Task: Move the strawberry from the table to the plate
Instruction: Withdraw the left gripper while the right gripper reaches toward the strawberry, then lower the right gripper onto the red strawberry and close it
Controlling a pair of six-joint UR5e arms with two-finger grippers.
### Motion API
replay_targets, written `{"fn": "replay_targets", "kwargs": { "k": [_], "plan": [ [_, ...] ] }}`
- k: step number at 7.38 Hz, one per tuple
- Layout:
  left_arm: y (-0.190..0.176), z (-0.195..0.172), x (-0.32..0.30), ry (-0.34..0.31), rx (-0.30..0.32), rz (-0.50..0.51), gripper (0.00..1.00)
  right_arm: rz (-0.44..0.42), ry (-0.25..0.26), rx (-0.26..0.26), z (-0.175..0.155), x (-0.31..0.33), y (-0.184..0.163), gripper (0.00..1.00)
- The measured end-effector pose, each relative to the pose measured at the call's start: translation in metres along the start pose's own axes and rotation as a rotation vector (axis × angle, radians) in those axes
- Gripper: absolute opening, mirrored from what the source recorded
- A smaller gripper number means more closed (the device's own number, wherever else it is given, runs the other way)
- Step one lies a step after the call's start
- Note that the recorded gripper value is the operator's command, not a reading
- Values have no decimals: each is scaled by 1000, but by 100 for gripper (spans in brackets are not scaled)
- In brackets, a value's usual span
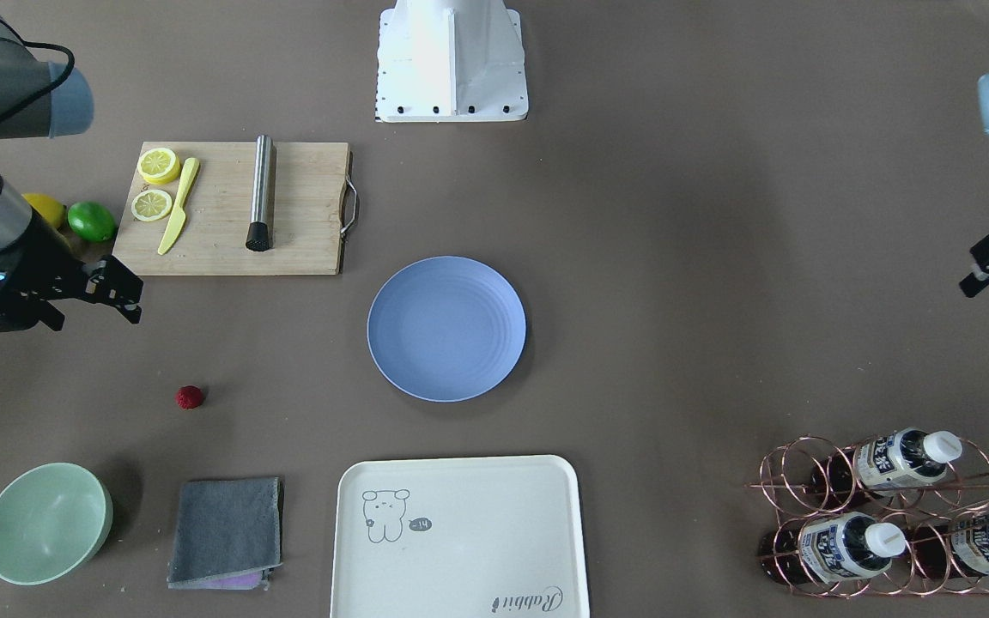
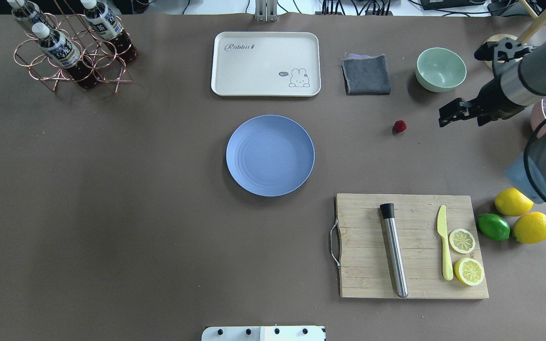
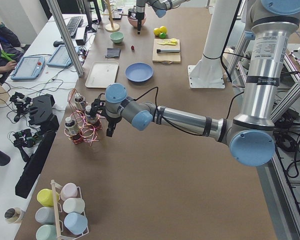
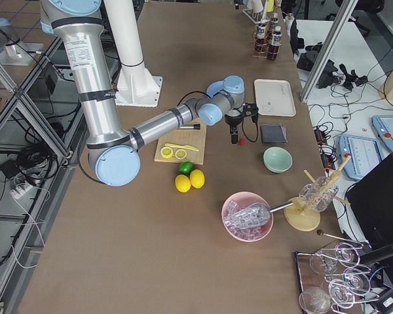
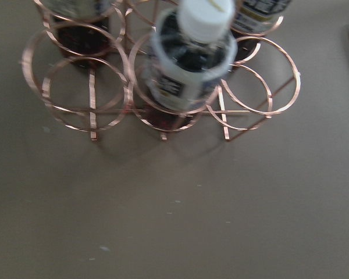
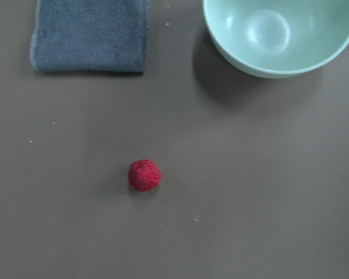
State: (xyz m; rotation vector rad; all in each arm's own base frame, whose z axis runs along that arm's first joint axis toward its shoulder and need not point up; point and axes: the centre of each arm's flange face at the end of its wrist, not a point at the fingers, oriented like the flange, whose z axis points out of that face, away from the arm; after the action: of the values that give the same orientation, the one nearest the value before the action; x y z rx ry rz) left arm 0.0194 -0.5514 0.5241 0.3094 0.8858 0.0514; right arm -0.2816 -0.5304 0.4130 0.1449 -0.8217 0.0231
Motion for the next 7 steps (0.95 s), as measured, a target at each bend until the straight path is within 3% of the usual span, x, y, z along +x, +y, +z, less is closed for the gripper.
{"fn": "replay_targets", "kwargs": {
  "k": [3, 7],
  "plan": [
    [21, -63, -91, -71, -43, 72, 97, -10, 31, -21, 51, -49, -27, 91],
    [27, -71, -99, -75, -42, 79, 97, -23, 85, -12, 95, -52, -35, 89]
  ]
}}
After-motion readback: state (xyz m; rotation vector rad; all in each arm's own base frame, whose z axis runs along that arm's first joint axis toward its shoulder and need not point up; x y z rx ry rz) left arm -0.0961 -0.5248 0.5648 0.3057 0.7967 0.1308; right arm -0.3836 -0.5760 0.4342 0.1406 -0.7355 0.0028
